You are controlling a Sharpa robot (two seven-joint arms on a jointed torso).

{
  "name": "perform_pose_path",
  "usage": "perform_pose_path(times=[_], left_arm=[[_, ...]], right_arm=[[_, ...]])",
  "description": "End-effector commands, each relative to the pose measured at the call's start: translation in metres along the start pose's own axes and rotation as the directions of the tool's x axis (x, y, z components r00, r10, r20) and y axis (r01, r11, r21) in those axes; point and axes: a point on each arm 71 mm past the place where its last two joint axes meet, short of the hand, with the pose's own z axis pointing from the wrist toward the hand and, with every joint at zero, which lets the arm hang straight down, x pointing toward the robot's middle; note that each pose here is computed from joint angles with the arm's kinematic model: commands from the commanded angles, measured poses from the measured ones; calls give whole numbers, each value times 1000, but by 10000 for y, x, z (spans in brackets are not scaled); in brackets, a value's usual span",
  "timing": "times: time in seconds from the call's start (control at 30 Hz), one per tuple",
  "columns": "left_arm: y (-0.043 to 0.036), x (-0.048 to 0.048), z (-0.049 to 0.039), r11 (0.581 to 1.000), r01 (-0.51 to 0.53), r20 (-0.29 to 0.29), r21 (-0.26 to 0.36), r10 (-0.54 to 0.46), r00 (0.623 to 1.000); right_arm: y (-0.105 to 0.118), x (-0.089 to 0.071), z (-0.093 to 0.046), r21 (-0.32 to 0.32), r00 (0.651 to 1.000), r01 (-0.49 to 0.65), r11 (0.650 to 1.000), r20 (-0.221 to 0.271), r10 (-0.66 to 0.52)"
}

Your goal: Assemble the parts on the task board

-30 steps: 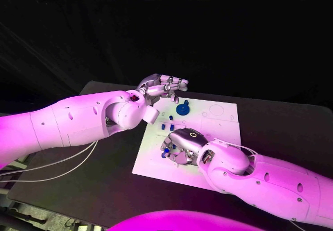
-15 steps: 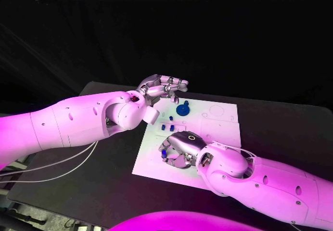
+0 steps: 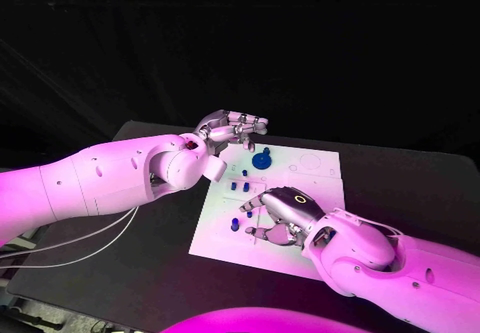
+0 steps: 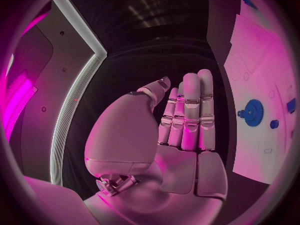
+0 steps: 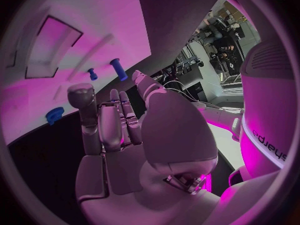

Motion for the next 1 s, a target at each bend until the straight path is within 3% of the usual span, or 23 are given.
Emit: perform_pose_path(times=[0.03,0.17,0.3,0.43,0.63,0.83,1.0], left_arm=[[-8,7,-1,1000,3,-16,5,-3,1000],[-2,-5,-10,1000,2,-14,2,-2,1000],[14,-15,-23,1000,0,-13,-3,0,1000],[26,-21,-36,1000,-1,-12,-7,1,1000],[39,-25,-50,1000,-3,-12,-12,2,1000],[50,-29,-56,1000,-3,-12,-15,3,1000],[54,-20,-56,1000,-3,-15,-16,2,1000]], right_arm=[[-45,-185,-103,16,995,-38,999,94,36],[-247,-363,-303,109,991,-112,988,91,103],[-568,-501,-590,267,981,-193,944,67,181],[-797,-565,-859,390,977,-210,896,56,205],[-996,-588,-1173,527,982,-178,831,46,181],[-1039,-518,-1289,592,992,-108,798,11,126],[-1019,-366,-1281,619,992,-88,781,-15,123]])
